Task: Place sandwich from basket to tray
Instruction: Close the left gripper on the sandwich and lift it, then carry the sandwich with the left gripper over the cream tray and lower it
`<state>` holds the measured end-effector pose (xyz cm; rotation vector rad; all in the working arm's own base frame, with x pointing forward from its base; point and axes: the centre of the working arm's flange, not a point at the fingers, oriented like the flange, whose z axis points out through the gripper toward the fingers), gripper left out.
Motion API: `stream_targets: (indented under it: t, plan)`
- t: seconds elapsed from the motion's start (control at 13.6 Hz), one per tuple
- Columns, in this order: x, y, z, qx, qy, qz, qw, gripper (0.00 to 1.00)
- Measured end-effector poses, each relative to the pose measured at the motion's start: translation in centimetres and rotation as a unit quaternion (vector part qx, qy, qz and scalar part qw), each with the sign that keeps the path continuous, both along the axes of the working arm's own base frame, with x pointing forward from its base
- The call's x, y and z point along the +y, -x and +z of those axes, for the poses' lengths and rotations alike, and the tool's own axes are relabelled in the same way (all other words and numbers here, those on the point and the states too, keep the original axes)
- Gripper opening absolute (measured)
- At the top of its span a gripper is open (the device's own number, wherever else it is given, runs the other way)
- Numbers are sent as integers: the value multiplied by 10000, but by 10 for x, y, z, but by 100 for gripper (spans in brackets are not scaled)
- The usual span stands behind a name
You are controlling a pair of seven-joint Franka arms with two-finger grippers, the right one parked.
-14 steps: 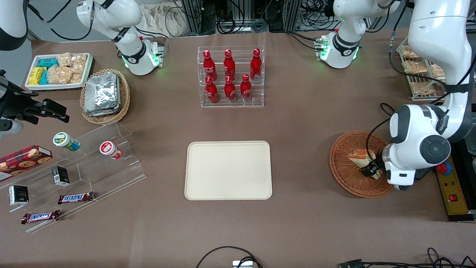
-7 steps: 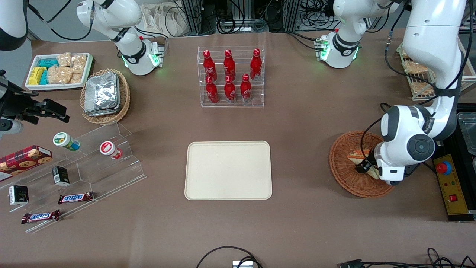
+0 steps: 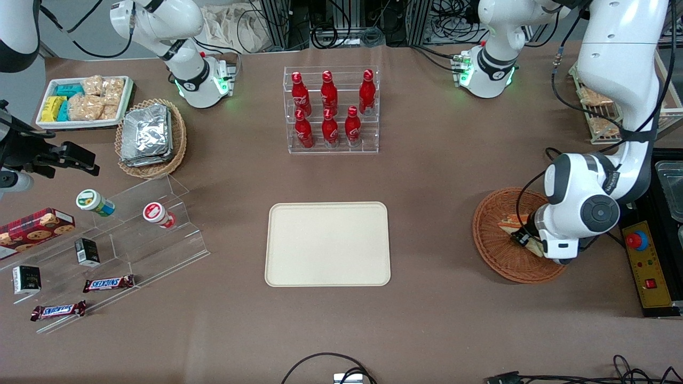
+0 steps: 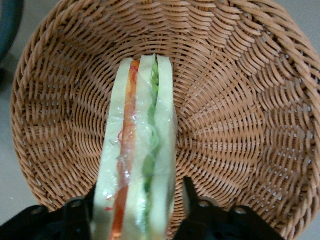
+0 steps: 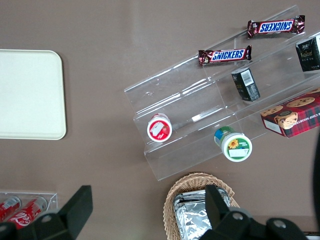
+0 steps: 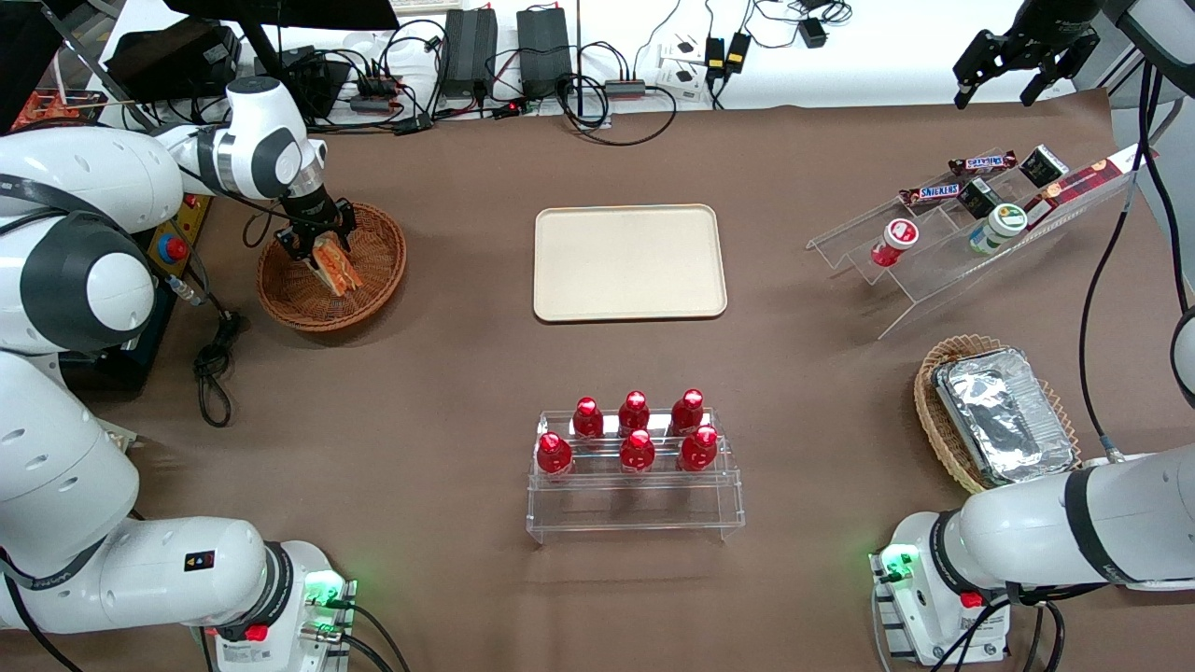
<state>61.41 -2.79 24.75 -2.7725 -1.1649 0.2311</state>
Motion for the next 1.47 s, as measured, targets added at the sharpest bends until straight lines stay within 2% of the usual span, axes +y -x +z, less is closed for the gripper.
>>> stream_targets:
  t: [0.07, 0.22, 0.29, 0.44, 0.52, 0.66, 0.88, 1.03, 1.18, 1.33, 1.47]
  plan:
    - [-5, -2, 2, -37, -8, 14, 10000, 48]
    - [-13, -10, 14, -156, -8, -7, 9999, 36]
    - [-16, -14, 22, -158, -11, -20, 9999, 33]
    - [-35, -25, 54, -12, 36, -191, 9998, 30]
    - [-58, -30, 77, 18, 117, -405, 9991, 30]
    - [-122, -36, 126, -214, 403, -932, 9946, 20]
    - [-239, -32, 156, -551, 1003, -1805, 9769, 19]
    - [-317, -31, 135, -769, 1260, -2310, 9617, 19]
    - [-388, -21, 80, -986, 1435, -2713, 9466, 19]
    - [-419, -10, 17, -881, 1568, -3009, 9365, 19]
    - [-418, -8, -22, -700, 1656, -3460, 9208, 19]
